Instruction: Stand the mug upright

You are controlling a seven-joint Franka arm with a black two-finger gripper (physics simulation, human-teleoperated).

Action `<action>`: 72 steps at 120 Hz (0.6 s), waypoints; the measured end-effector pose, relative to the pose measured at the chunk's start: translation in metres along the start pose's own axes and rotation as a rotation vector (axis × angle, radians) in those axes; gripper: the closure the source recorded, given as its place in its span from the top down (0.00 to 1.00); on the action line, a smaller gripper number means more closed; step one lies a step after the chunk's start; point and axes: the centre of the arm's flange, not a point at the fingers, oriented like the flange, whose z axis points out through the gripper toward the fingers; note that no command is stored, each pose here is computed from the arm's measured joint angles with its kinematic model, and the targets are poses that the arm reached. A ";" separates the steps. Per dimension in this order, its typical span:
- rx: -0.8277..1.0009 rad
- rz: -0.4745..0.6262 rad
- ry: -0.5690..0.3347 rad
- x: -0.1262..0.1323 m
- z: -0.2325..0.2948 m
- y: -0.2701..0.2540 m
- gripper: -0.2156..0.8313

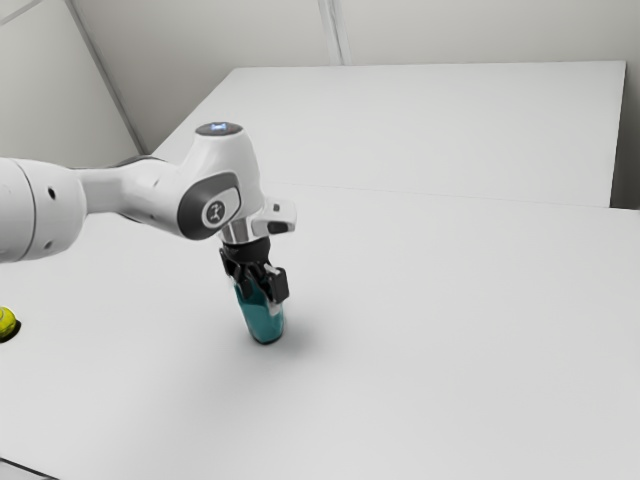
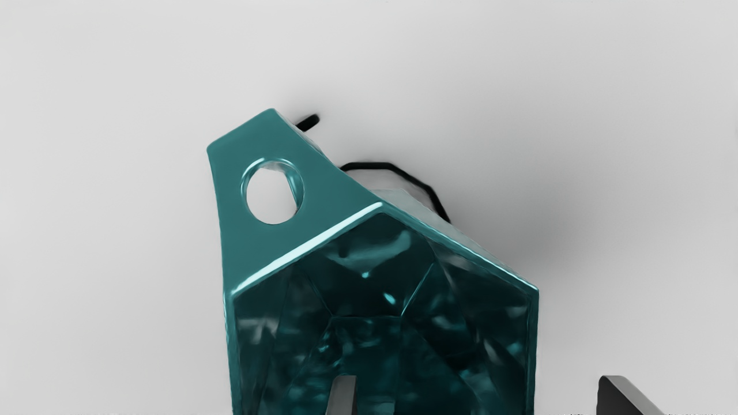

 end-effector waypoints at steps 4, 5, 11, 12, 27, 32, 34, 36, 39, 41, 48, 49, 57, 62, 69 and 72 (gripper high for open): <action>0.013 0.002 0.011 -0.001 -0.007 0.003 0.65; 0.017 0.003 0.014 -0.001 -0.009 0.004 0.66; 0.038 0.005 0.031 -0.003 -0.021 0.008 0.68; 0.041 0.005 0.035 -0.003 -0.023 0.009 0.69; 0.078 0.011 0.093 0.000 -0.063 0.019 0.74; 0.079 0.006 0.122 0.004 -0.082 0.020 0.75; 0.076 0.003 0.139 0.008 -0.094 0.019 0.75; 0.073 0.000 0.152 0.011 -0.105 0.018 0.75; 0.070 -0.006 0.174 0.014 -0.123 0.017 0.76; 0.067 -0.010 0.188 0.017 -0.135 0.015 0.76; 0.056 -0.023 0.223 0.023 -0.167 0.008 0.77; 0.055 -0.026 0.228 0.023 -0.172 0.007 0.77; 0.050 -0.046 0.257 0.023 -0.204 -0.002 0.78; 0.045 -0.057 0.268 0.022 -0.220 -0.006 0.78; 0.037 -0.072 0.270 0.019 -0.237 -0.012 0.78; 0.035 -0.079 0.268 0.017 -0.243 -0.015 0.78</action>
